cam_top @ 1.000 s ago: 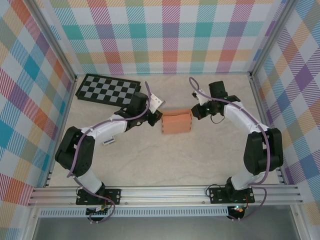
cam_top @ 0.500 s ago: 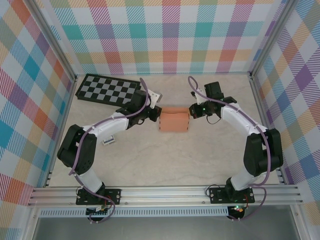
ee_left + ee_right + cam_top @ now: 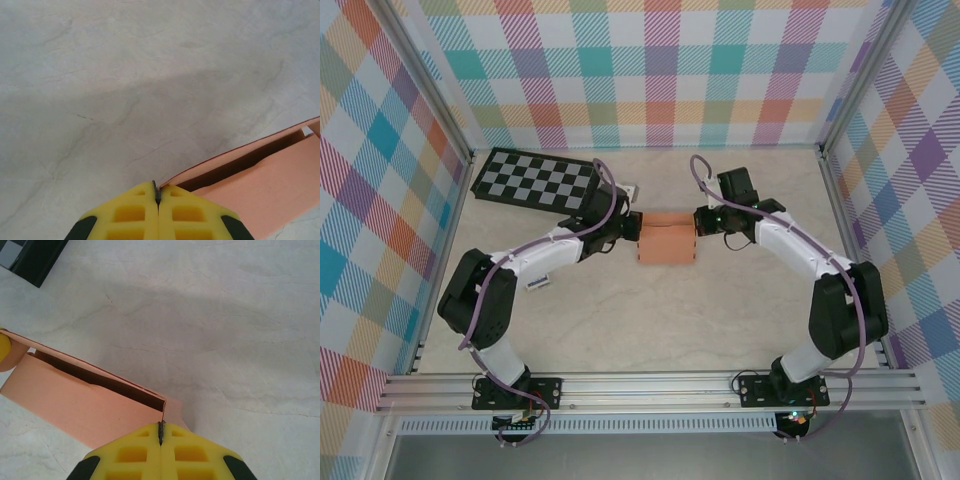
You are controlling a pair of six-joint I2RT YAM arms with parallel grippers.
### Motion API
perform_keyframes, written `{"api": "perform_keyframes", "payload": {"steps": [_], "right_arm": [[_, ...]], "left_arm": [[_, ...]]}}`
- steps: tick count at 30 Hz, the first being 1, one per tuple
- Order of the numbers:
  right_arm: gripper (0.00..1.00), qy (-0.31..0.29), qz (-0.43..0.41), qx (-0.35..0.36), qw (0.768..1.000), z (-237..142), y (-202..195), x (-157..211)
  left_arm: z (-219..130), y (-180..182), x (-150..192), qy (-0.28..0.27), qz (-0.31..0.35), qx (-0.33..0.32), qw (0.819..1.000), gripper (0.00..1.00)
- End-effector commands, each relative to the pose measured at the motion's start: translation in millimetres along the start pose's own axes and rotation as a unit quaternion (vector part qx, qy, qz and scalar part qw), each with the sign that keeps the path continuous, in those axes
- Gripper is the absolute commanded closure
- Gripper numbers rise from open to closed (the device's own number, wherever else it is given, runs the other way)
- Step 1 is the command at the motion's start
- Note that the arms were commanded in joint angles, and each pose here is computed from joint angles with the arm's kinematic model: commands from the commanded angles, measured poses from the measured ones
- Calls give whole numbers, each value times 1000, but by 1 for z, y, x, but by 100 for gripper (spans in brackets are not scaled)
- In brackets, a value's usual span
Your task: Fold the paper box
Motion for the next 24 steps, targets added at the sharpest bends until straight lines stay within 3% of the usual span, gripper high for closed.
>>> {"api": "perform_keyframes", "payload": {"steps": [1,24], "right_arm": [[100,-20,6,-19,1000,-7,14,2],[100,-24,28,-5,999,-4,13,18]], "left_arm": [[-1,-9,-6,-26,-53,-1,998,100],[-2,-17,13,-22,-133,-51,990,100]]}}
Point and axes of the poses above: each hand's point on the last joint's axis, 136 mm out from that joint toward the fingers, its own z axis out along the fingers, its own y axis along the line the jaws close on, x = y × z, the point moved 8 cm from there along -z, back along the fingers, and after that the axes turned 14 degrees about z, right-handed, at the moved point
